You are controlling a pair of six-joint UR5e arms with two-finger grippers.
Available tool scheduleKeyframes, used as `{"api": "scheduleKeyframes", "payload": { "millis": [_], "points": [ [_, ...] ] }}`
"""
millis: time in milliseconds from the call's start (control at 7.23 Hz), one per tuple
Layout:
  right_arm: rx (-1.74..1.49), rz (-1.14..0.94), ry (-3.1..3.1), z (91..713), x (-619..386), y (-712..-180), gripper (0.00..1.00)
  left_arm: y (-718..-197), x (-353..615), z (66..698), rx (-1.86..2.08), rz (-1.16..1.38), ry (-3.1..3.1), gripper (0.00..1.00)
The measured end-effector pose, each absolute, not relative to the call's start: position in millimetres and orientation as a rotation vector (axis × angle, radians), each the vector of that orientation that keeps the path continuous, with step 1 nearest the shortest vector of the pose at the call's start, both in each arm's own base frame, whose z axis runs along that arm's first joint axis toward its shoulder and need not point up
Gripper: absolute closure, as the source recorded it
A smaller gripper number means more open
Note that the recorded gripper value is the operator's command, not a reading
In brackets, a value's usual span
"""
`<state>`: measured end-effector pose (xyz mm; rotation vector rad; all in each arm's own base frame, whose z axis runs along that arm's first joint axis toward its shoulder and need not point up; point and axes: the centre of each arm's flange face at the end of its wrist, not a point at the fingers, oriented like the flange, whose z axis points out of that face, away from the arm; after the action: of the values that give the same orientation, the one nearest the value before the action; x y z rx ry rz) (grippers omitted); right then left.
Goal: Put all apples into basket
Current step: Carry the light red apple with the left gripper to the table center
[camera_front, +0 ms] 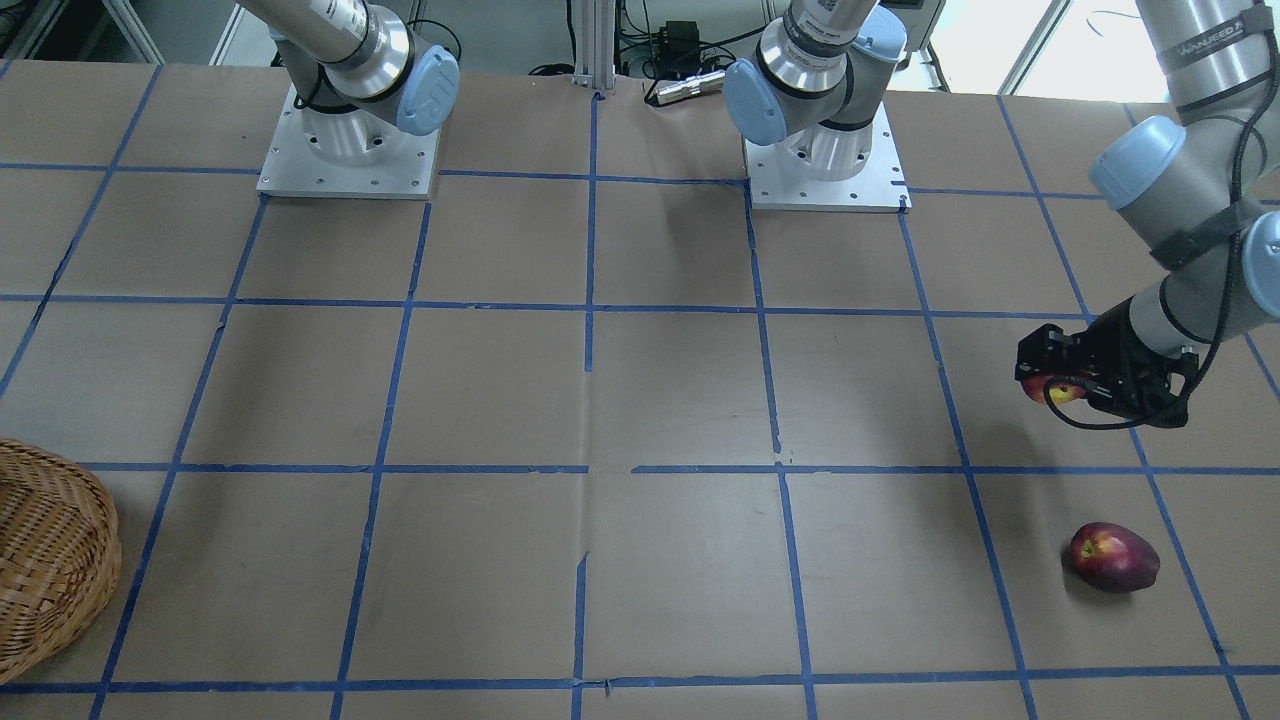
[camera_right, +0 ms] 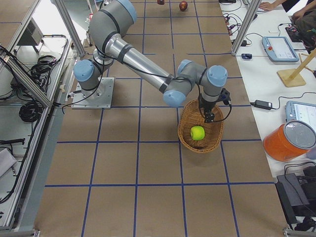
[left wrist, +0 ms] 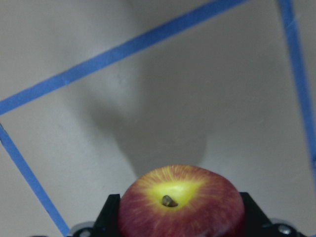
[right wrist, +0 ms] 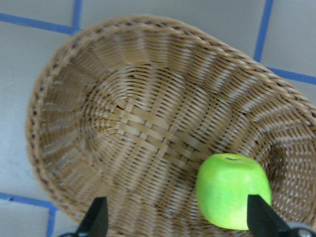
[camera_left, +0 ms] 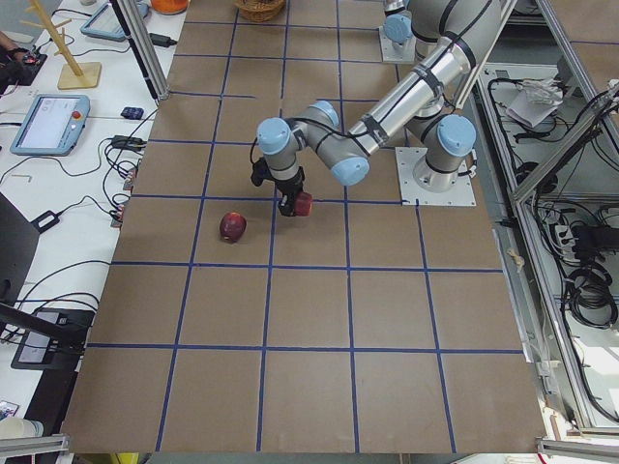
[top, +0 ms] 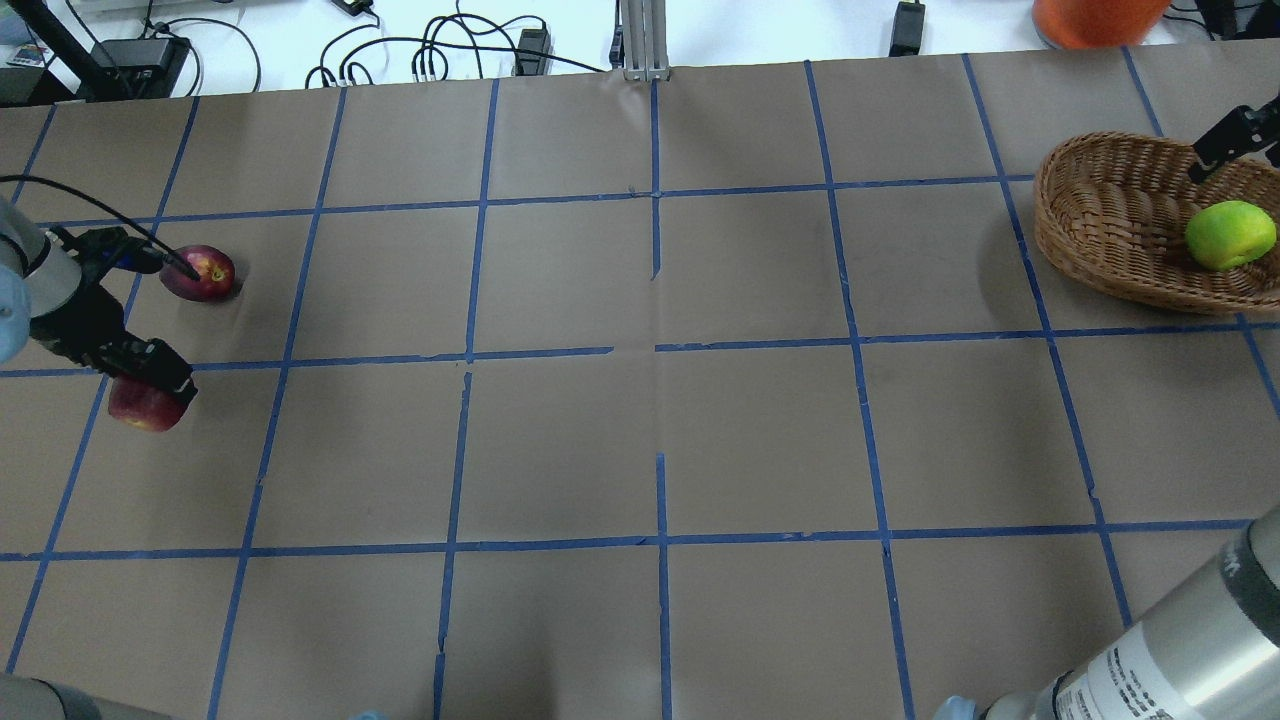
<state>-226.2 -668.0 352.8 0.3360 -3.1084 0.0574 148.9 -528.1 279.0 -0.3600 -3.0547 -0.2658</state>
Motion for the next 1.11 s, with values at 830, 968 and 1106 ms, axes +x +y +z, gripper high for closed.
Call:
{"api": "scheduleKeyframes", "payload": {
  "millis": [830, 968, 1106],
  "points": [
    [0.349, -0.038, -3.14, 408.0, 37.8, -666.8, 0.0, -567.4, -177.2, 286.8, 0.178, -0.093, -3.028, 0.76],
    [0.365, -0.058, -3.133, 407.8, 83.2, -655.5, 0.0, -564.1, -227.6, 269.7, 0.186, -0.041, -2.978, 0.71],
    [0.344, -0.091, -3.136, 405.1, 115.0, -635.0, 0.0, -559.5, -267.9, 250.1, 0.205, -0.019, -2.942, 0.46]
  ]
}}
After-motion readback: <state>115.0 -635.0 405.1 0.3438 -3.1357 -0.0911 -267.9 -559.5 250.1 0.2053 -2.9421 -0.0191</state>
